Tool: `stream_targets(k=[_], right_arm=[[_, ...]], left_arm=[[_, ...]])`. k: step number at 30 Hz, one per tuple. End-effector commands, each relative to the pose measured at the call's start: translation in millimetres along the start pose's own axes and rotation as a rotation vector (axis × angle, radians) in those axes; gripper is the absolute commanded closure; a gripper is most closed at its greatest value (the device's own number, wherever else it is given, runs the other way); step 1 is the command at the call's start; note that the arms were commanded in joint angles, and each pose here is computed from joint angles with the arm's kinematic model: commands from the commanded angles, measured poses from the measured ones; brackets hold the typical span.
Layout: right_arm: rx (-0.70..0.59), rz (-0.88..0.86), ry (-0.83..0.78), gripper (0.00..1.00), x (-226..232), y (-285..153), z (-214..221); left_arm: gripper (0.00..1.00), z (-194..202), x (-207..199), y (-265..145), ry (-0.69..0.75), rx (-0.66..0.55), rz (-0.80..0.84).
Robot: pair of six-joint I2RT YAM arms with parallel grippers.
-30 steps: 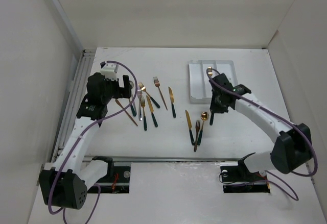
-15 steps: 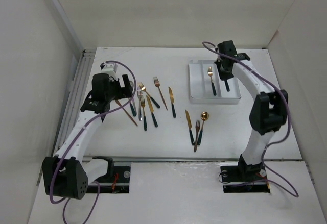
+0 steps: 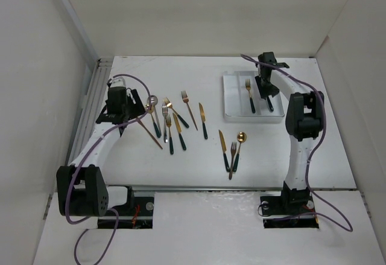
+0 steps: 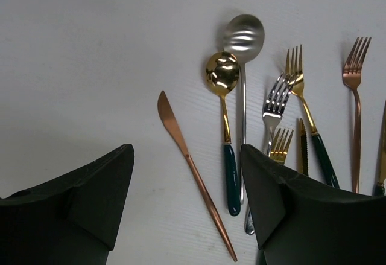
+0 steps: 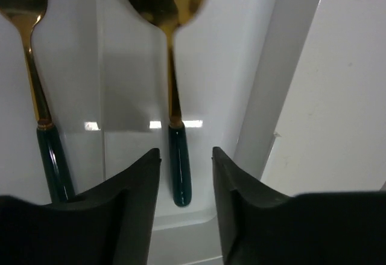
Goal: Sort the eating utensils into containers
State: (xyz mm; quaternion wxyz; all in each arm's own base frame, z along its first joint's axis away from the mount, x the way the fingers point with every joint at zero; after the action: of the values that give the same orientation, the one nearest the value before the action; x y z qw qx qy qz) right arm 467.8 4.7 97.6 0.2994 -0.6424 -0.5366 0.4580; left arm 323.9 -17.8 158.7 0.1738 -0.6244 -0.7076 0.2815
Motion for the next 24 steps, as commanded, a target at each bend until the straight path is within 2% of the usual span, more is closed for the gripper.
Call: stream_targets(k=[1,2,6,10,15,16,18,24], right_arm=[[-0.058,0.028,0.053,0.52,0,-3,-16],[-0.048,0.037,0.065,0.46,0,-1,-13],[-0.075,0.078,0.120,0.37,-7,-13,-14],[-0.158,0.125,0.208,0.36,-21,-41,-24],[-0.305,0.066,0.386,0.34,-27,-92,-42],[-0.298,0.051,0.399,0.34,-25,-94,-37],[-0.369,-0.007,0.424,0.33,-16,-119,-43],[-0.407,-0.116,0.381,0.31,31,-156,-24]], left_arm=[[0.32,-15,-6,-3,-0.054,-0.015,0.019],[0.32,-18,-8,-1,-0.054,-0.013,0.029],[0.32,-13,-7,4,-0.042,0.020,0.021],[0.30,-13,-8,9,-0.030,0.050,0.025],[0.29,-6,-14,8,-0.036,0.090,0.046],[0.29,-9,-15,9,-0.036,0.089,0.047],[0.29,-3,-16,8,-0.064,0.130,0.044],[0.28,19,-21,15,-0.148,0.322,-0.005]])
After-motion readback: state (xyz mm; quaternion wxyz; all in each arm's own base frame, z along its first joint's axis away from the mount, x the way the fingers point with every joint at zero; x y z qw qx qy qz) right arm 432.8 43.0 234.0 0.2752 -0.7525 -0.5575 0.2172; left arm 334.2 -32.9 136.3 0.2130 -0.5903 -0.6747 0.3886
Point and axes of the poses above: each gripper's point midway between its finger pads, its own y axis out along the fingers, its own x axis along the line the jaws close on, z = x × y, the point moved 4 cm from there along -y, back along the fingers, and after that the axes turned 8 degrees about y, right-handed, at the moved point
